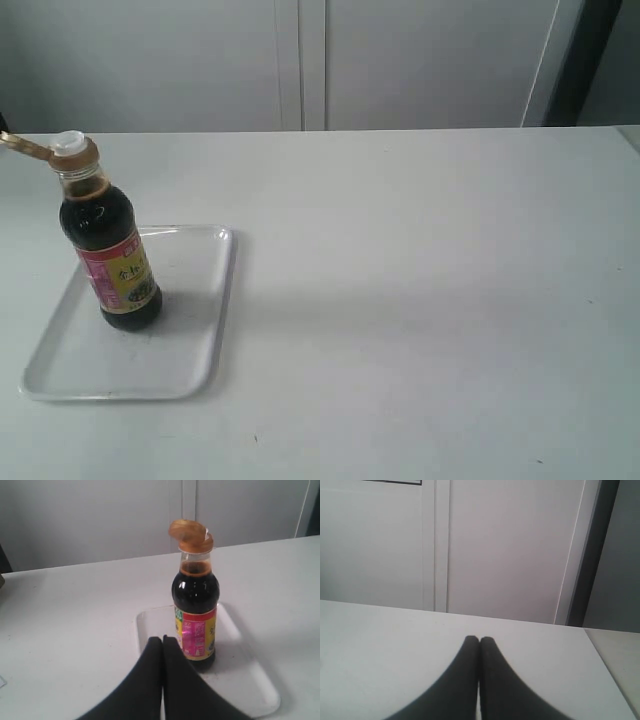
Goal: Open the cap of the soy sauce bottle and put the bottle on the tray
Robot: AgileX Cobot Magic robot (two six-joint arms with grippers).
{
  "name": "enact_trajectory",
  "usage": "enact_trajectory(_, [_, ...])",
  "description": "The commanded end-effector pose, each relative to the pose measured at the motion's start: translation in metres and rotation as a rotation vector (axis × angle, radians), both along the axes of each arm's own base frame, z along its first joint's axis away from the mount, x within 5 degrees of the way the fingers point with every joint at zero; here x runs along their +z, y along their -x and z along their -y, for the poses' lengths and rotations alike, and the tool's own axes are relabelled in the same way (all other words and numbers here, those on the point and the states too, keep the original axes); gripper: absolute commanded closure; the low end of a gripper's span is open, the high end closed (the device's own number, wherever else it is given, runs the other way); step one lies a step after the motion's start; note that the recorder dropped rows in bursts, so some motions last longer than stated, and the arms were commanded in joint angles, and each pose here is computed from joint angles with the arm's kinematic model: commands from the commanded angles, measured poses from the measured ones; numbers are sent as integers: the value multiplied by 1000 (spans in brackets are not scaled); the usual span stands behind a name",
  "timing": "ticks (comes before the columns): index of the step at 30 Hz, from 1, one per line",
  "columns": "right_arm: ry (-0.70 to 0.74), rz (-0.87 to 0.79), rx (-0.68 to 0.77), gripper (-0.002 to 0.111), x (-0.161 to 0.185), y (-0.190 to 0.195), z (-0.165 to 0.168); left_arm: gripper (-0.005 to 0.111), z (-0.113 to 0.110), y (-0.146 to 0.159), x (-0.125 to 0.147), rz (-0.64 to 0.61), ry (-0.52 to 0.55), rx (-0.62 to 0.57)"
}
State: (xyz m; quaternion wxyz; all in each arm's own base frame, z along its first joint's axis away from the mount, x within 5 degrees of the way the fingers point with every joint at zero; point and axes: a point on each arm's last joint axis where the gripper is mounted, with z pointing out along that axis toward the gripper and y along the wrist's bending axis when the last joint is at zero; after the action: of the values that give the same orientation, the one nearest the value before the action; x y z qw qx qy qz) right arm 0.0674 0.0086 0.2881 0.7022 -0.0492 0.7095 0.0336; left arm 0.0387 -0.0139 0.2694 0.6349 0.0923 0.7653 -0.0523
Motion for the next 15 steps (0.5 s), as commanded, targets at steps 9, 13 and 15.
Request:
enact_trajectory(9, [-8, 7, -9, 108, -1, 0, 1, 107, -2, -9, -44, -83, 25, 35])
enact_trajectory(13, [-8, 7, -9, 108, -1, 0, 1, 107, -2, -6, -57, -76, 26, 35])
enact_trajectory(15, [-8, 7, -9, 108, -1, 0, 1, 107, -2, -7, -64, -91, 31, 39])
